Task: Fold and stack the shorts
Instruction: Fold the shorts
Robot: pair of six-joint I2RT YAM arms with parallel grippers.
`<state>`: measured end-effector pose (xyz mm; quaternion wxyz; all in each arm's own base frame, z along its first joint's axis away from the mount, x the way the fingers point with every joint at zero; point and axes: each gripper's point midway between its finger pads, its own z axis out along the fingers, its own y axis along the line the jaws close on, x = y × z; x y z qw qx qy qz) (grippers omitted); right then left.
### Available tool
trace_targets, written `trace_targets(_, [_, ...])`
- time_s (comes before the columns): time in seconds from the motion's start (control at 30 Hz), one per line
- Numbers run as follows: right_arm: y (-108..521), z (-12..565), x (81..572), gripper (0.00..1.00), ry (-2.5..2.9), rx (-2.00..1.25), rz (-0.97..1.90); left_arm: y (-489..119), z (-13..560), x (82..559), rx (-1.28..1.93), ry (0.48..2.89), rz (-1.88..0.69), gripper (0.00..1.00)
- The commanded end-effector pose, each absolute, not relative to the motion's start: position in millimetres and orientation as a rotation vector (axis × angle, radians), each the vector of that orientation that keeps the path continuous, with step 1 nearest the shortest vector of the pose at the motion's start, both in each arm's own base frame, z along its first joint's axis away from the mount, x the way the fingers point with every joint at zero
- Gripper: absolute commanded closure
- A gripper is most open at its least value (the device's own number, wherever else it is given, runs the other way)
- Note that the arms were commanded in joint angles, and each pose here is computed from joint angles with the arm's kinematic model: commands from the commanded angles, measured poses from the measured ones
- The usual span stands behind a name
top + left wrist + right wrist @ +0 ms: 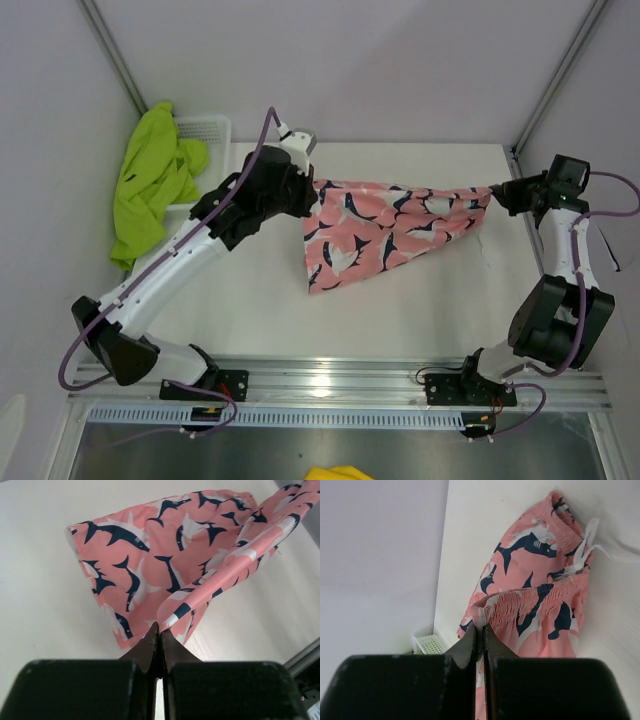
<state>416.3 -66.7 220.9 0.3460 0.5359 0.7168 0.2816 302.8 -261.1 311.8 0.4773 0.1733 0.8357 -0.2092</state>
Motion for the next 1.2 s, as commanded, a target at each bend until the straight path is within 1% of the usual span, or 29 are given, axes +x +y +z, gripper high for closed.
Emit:
trace_targets(0.0, [-73.0, 245.5, 451.0, 1.00, 1.743, 1.356, 0.773, -253.3, 335.8, 335.0, 0.404, 1.978, -0.489, 1.00])
trace_targets(0.03, [-72.8, 243.1, 455.6, 1.00, 1.744, 1.363, 0.780, -251.7, 343.4, 341.6, 0.387, 1.964, -0.480, 1.00])
trace_targets(0.1, [-68.4, 246.3, 466.2, 1.00, 1.759, 1.343, 0.805, -247.8, 334.3, 358.6, 0.367, 1.991, -0.453, 1.00])
trace_targets(0.13, [-68.9, 238.0, 472.4, 1.00, 1.777, 1.353, 0.808, -248.0, 333.6, 362.6, 0.365, 1.996, -0.456, 1.00])
trace_targets(0.17, [-69.2, 243.0, 478.3, 1.00, 1.773, 1.341, 0.814, -245.5, 342.9, 369.4, 0.350, 1.977, -0.462, 1.00])
trace_targets(0.2, [-68.0, 242.3, 482.3, 1.00, 1.775, 1.336, 0.819, -248.8, 337.7, 375.1, 0.357, 1.990, -0.466, 1.00])
trace_targets(0.23, [-69.0, 235.6, 487.6, 1.00, 1.784, 1.345, 0.818, -249.2, 341.5, 378.9, 0.350, 1.983, -0.468, 1.00])
trace_targets(0.3, [-70.3, 240.4, 495.5, 1.00, 1.775, 1.337, 0.823, -247.1, 351.1, 388.2, 0.336, 1.962, -0.468, 1.00])
trace_targets(0.33, [-70.8, 232.8, 501.0, 1.00, 1.784, 1.346, 0.821, -250.7, 343.4, 393.5, 0.345, 1.978, -0.473, 1.00])
trace_targets(0.4, [-71.5, 235.5, 510.0, 1.00, 1.778, 1.340, 0.822, -251.0, 346.9, 402.5, 0.338, 1.970, -0.474, 1.00])
trace_targets(0.63, [-71.2, 217.2, 541.5, 1.00, 1.789, 1.344, 0.794, -259.9, 312.7, 441.8, 0.334, 2.034, -0.469, 1.00])
trace_targets(0.7, [-69.3, 205.8, 549.7, 1.00, 1.797, 1.347, 0.787, -257.8, 295.9, 455.9, 0.322, 2.069, -0.446, 1.00])
trace_targets(0.73, [-70.1, 209.8, 556.2, 1.00, 1.780, 1.332, 0.791, -258.1, 297.3, 461.7, 0.317, 2.063, -0.445, 1.00])
trace_targets(0.77, [-67.8, 208.6, 561.1, 1.00, 1.778, 1.322, 0.793, -255.3, 287.0, 469.7, 0.307, 2.082, -0.434, 1.00])
trace_targets(0.8, [-67.8, 198.6, 566.7, 1.00, 1.788, 1.331, 0.791, -254.1, 282.1, 473.8, 0.301, 2.090, -0.431, 1.00])
trace_targets(0.87, [-68.5, 202.0, 579.0, 1.00, 1.769, 1.312, 0.790, -248.9, 279.1, 484.6, 0.284, 2.092, -0.423, 1.00])
trace_targets(0.9, [-65.2, 191.9, 585.4, 1.00, 1.780, 1.312, 0.789, -248.1, 267.4, 491.6, 0.279, 2.111, -0.417, 1.00])
trace_targets(0.93, [-65.7, 199.1, 594.1, 1.00, 1.750, 1.291, 0.798, -244.5, 270.7, 498.6, 0.267, 2.098, -0.417, 1.00])
trace_targets(1.1, [-50.5, 198.9, 625.5, 1.00, 1.699, 1.235, 0.848, -238.7, 245.0, 524.4, 0.252, 2.134, -0.422, 1.00])
trace_targets(1.13, [-48.1, 188.7, 633.4, 1.00, 1.699, 1.235, 0.856, -233.7, 241.0, 528.7, 0.242, 2.141, -0.419, 1.00])
trace_targets(1.17, [-45.4, 196.9, 641.1, 0.98, 1.683, 1.208, 0.869, -233.0, 238.6, 531.9, 0.240, 2.142, -0.421, 1.00])
